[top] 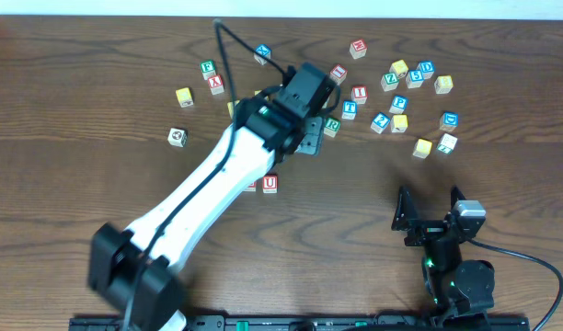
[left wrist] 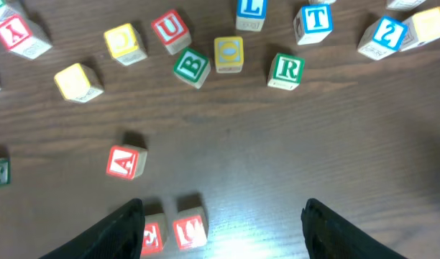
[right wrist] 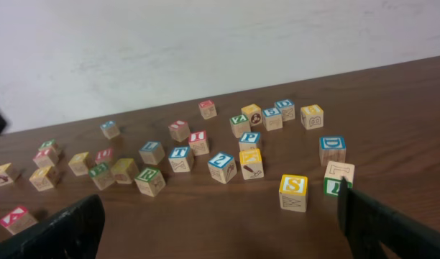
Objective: Spell out NEURIPS
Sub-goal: 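Move the left gripper up-right toward the green R block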
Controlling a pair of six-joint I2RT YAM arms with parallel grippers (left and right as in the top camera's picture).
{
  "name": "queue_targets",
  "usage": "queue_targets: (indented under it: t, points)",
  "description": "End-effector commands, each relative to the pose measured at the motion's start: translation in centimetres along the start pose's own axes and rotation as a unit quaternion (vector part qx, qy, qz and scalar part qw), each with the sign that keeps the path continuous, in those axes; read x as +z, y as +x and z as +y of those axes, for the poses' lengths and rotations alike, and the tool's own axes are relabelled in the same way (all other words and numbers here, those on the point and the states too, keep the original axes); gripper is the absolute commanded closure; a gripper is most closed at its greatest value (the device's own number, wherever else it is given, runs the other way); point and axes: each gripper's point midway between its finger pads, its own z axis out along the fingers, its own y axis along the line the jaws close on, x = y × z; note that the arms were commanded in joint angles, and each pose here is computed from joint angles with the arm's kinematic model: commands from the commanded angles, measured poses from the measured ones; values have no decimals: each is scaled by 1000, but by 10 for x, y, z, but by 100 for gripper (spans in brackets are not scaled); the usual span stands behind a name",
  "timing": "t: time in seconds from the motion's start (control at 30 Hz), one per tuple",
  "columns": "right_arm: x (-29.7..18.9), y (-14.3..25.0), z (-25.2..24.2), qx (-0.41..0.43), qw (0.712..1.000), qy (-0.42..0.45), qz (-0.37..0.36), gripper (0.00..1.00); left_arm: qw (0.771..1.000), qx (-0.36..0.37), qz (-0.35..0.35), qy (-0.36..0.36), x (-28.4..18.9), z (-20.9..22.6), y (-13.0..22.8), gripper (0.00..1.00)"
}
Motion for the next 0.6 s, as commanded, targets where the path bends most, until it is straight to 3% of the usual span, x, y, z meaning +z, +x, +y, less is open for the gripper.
queue_targets:
  t: [0.0,0.13,0.57]
  points:
    - [0,1,-1,4,1000,1,1,1,999,36,8,-6,17,-6,-15,31]
    - [0,1,-1,4,1000,1,1,1,995,89,32,-13,45,-12,-21,31]
    - [0,1,-1,4,1000,1,1,1,987,152,54,25,104,-39,-34,31]
